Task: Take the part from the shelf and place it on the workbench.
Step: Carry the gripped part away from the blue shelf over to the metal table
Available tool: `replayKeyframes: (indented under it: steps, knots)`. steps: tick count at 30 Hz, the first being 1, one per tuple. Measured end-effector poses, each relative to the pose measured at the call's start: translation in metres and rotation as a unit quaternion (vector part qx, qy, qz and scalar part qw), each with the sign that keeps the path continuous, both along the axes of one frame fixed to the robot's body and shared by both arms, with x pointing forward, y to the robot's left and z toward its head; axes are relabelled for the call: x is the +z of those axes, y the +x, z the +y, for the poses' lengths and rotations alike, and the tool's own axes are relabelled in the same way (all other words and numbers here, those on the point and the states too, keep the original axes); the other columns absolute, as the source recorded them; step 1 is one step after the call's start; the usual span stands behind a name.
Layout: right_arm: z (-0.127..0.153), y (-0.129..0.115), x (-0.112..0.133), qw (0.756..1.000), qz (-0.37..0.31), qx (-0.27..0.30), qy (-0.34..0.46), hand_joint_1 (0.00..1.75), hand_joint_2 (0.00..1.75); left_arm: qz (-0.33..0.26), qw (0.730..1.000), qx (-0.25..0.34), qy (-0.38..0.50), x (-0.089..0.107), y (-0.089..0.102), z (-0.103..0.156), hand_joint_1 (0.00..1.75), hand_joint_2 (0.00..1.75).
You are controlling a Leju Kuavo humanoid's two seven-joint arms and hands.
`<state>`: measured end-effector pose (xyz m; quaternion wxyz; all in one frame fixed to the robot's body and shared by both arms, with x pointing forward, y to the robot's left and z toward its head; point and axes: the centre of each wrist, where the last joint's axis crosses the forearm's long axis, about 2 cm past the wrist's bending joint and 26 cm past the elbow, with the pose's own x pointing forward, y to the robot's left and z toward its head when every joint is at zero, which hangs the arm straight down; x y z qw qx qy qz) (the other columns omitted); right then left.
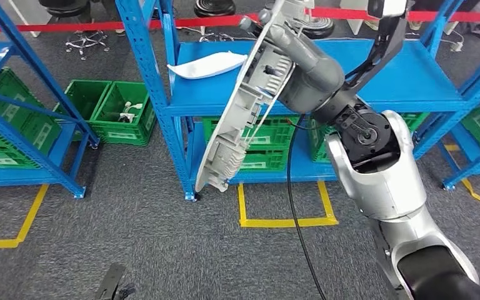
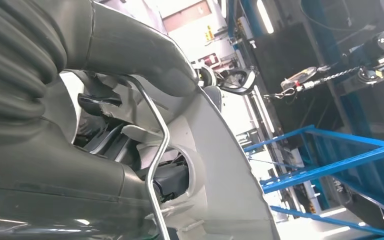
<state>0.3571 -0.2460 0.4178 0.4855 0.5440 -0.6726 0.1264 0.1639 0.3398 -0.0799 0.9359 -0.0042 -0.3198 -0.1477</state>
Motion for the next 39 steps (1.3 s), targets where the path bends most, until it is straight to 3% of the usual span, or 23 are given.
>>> replayKeyframes:
  steps: [6,12,16,22,33,39]
  knots:
    - [-0.005,0.000,-0.001,0.995,-0.048,-0.076,-0.038,1.75,1.75,0.000,1.000,0.021,0.001,-0.003,-0.011,0.007,0.00,1.75]
    - [-0.022,0.001,-0.011,0.992,-0.049,-0.110,-0.034,1.75,1.75,0.024,0.996,0.069,0.043,0.000,-0.025,0.054,0.00,1.75]
    - [-0.031,0.000,-0.018,0.991,-0.033,-0.125,-0.032,1.75,1.75,0.028,0.994,0.089,0.061,0.004,-0.027,0.066,0.00,1.75]
    - [-0.036,-0.003,-0.021,0.993,-0.028,-0.115,-0.028,1.75,1.75,0.038,0.993,0.101,0.050,0.007,-0.030,0.068,0.00,1.75]
    - [-0.041,-0.003,-0.027,0.994,-0.019,-0.100,-0.027,1.75,1.75,0.059,0.980,0.185,0.043,0.013,-0.029,0.077,0.00,1.75]
    - [-0.040,-0.004,-0.028,0.995,-0.018,-0.093,-0.025,1.75,1.75,0.066,0.980,0.183,0.035,0.016,-0.027,0.070,0.00,1.75]
